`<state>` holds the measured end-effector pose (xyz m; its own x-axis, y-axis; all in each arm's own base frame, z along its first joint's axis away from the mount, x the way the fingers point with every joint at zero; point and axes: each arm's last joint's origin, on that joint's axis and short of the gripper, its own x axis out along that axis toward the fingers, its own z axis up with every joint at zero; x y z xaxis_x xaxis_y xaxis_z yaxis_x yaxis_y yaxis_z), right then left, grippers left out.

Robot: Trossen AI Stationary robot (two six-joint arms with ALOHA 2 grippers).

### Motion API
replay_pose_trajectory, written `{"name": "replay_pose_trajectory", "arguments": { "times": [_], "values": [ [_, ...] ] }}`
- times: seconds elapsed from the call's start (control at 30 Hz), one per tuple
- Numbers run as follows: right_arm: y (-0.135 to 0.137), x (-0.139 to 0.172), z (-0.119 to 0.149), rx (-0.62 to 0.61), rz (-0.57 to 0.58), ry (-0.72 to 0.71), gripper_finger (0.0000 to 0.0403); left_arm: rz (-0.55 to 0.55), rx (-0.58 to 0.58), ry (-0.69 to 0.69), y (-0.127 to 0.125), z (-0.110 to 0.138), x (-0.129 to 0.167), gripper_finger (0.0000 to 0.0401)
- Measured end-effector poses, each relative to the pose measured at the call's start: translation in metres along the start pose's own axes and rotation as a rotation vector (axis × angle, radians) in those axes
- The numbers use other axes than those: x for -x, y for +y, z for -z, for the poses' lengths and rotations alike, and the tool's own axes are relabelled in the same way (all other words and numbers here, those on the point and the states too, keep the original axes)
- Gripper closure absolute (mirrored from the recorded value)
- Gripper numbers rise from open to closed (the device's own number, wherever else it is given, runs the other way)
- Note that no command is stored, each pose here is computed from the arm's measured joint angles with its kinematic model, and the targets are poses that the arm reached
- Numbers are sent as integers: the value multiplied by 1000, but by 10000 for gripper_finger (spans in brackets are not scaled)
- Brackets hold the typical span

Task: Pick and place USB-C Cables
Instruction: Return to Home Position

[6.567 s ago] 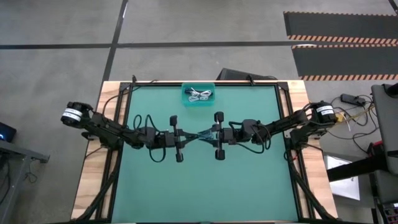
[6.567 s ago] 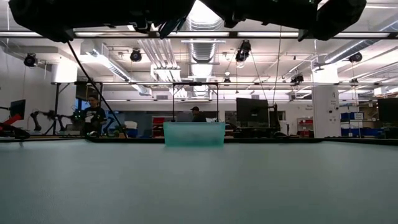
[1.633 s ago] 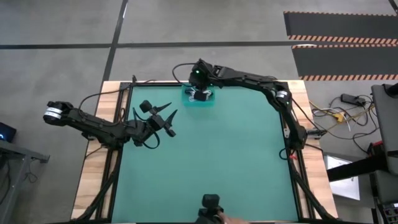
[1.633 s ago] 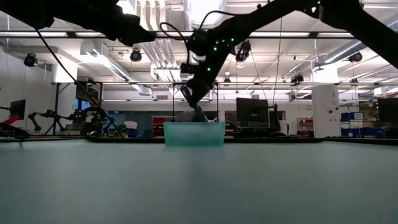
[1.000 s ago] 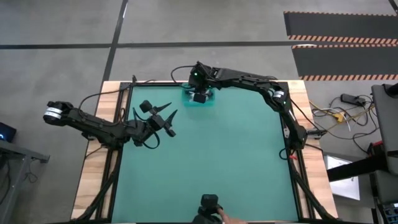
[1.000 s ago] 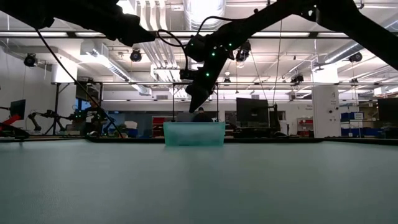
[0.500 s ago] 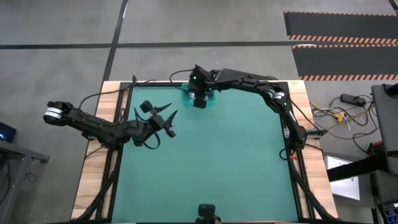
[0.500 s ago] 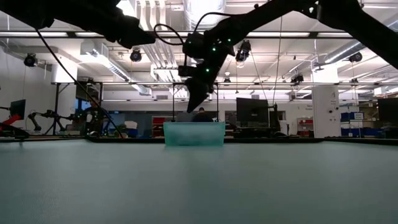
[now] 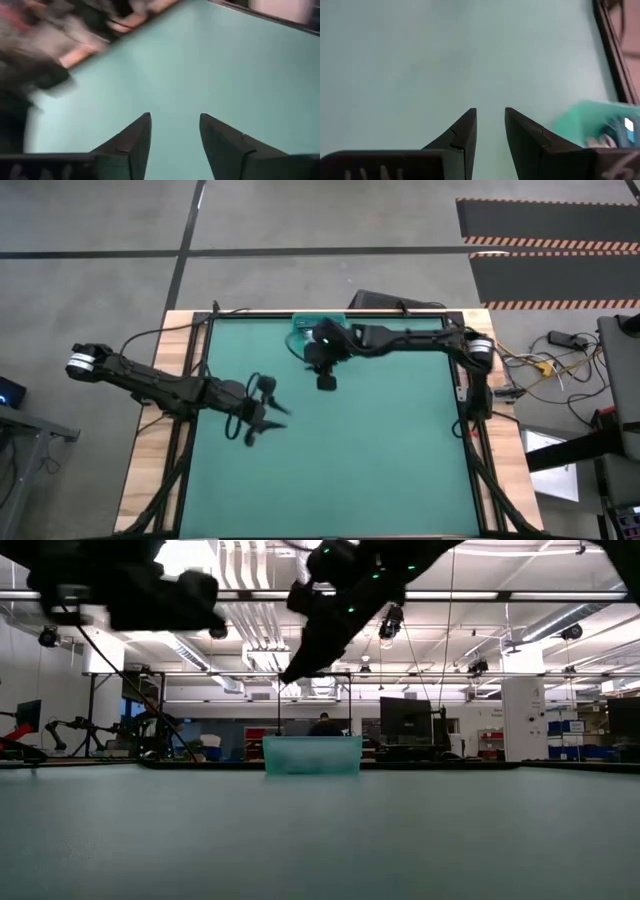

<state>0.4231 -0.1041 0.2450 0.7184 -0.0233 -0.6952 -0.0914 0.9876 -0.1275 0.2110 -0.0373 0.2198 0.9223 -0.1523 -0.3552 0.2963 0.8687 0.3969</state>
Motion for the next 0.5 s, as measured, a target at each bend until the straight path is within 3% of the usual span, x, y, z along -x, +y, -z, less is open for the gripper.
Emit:
{"name": "replay_pose_trajectory", "arguments": {
  "times": [0.07,0.2,0.33,0.5],
  "values": [
    [15,7,8,26,-27,-66,310,85,11,52,-4,6,6,265],
    [38,24,32,55,-41,-178,310,120,55,121,-6,10,19,325],
    [53,43,60,63,-51,-276,310,134,93,86,-5,7,33,390],
    [67,69,93,42,-56,-364,310,152,92,-2,-8,9,45,391]
  ]
}}
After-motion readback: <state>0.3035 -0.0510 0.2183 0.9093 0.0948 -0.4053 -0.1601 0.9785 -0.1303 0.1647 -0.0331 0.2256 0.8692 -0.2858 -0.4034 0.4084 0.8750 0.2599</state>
